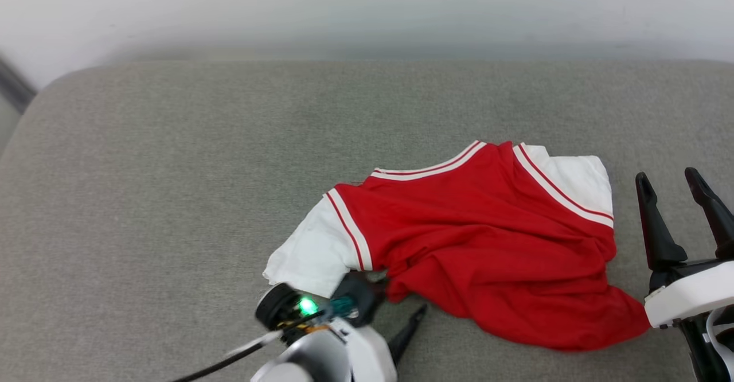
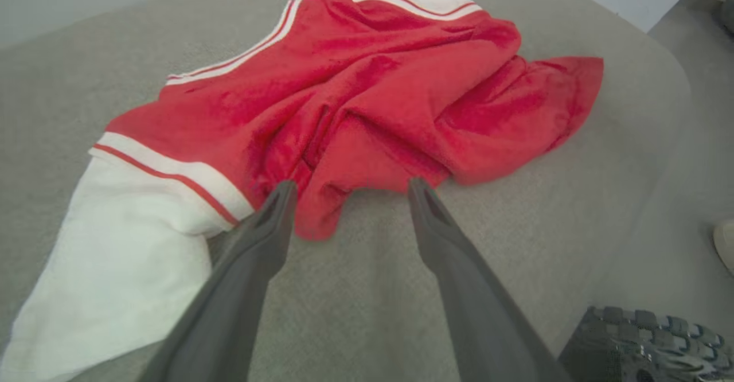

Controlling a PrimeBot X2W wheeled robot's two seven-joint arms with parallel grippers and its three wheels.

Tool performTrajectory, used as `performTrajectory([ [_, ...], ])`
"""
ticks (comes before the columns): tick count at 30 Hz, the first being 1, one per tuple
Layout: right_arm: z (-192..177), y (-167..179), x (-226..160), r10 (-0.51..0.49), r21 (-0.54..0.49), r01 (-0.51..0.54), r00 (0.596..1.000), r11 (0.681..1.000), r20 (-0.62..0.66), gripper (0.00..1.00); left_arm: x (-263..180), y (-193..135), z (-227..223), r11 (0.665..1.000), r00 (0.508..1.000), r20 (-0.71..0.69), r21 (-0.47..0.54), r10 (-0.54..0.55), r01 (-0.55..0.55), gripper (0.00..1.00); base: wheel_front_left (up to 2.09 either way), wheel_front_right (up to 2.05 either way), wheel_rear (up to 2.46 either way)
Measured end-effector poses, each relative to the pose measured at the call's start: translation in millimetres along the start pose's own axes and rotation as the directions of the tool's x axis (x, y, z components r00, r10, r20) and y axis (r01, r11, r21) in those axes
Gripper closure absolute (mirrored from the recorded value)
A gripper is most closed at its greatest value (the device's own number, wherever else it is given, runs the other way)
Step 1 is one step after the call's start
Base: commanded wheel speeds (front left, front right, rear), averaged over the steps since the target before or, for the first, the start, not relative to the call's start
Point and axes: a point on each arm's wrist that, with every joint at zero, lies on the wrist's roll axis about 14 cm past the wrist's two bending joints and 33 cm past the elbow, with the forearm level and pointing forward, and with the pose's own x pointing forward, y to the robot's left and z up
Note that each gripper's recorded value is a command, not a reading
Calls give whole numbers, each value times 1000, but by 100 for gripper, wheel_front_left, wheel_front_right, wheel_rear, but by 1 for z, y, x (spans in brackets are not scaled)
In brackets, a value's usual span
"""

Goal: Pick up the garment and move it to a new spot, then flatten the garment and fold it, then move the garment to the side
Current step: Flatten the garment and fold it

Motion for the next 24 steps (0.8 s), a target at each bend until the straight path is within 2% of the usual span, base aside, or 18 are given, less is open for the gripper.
performTrajectory([
  [5, -7, -7, 1, -21, -3, 21, 1000, 1000, -22, 0, 26, -4, -6, 996, 991, -125, 62, -54, 62, 0, 0, 0, 0],
  [13, -22, -21, -4, -67, -14, 66, 996, 998, -64, 0, 46, -11, -37, 994, 965, -247, 23, -94, 103, 1, 0, 0, 0],
  [14, -22, -21, -4, -70, -16, 69, 995, 998, -65, 0, 46, -13, -42, 994, 960, -260, 18, -102, 110, 100, 0, 0, 0],
  [24, -23, -13, -3, -56, -7, 56, 996, 998, -64, 0, 22, -30, -46, 980, 949, -258, 38, -179, 195, 100, 0, 0, 0],
])
